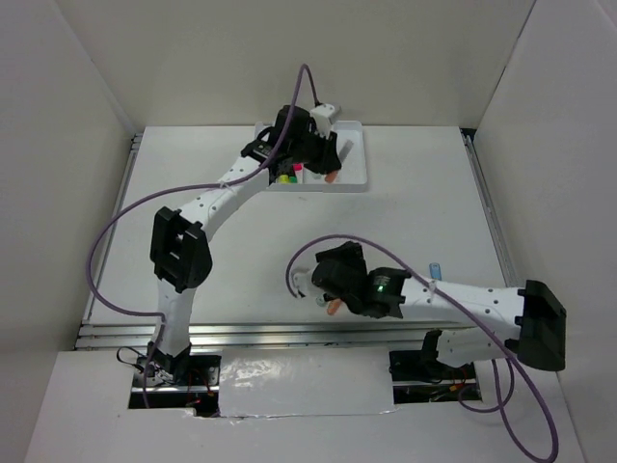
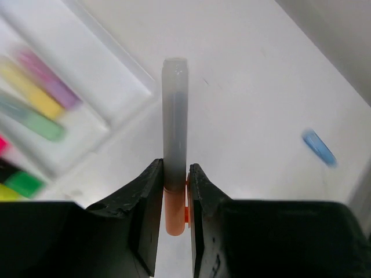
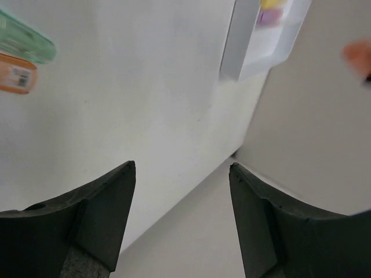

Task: Sort the stationery into containers
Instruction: Place the stationery in the storage box.

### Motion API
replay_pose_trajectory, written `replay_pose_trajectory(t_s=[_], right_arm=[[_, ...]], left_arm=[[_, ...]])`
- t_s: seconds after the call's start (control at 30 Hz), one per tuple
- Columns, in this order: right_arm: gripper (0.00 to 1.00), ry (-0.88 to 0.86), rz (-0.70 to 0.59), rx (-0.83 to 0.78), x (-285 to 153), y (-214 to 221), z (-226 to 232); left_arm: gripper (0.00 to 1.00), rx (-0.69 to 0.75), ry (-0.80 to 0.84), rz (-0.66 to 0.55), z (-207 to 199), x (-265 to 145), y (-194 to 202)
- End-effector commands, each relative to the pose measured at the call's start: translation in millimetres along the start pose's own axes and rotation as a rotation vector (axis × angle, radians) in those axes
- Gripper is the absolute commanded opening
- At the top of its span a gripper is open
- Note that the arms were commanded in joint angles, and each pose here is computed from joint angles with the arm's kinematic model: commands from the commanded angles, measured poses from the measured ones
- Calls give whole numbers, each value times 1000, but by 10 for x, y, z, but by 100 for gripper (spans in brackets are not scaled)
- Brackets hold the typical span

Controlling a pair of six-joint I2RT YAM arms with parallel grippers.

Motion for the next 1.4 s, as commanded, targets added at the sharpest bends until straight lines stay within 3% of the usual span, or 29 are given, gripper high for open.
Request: replay_pose_trajectory(t_s=[0.0,0.17,0.23,0.3,0.47,0.73,1.2,1.27,1.37], right_arm=[[72,-37,-60,295,-67,227,-200],[74,-68,-41,876,-97,924,-578],[74,-83,-17,1119,-113,1252,-630],[74,-117,6,1288,-111,1436,-604],[74,-179,52,1645,-120,2017,-400],[73,-202,88,1744,-166,2252,-119],[70,-304,277,1889,15,2582,181],[70,-312,304,1888,27,2627,230],[70,-325,339,1885,37,2670,298]], left_arm=[[0,32,-204,-261,197,62,-464],[0,-17,-322,-457,546,383,-661],[0,-52,-342,-463,765,599,-582],[0,-78,-330,-526,863,663,-691],[0,-49,-368,-521,1152,1050,-375],[0,-49,-455,-483,1561,1286,3],[9,-118,-505,-344,1706,1316,413],[12,-125,-507,-329,1691,1306,445],[29,-144,-497,-321,1642,1283,439]])
Point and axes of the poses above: each gripper's point midway between its finger pads, its own x axis out along the fingers, its own z axis along the line the jaws close on, y = z × x, the point moved 9 cm from there along -x, back along the fingers, and after that the axes turned 1 degree about -x, right-handed, at the moved point
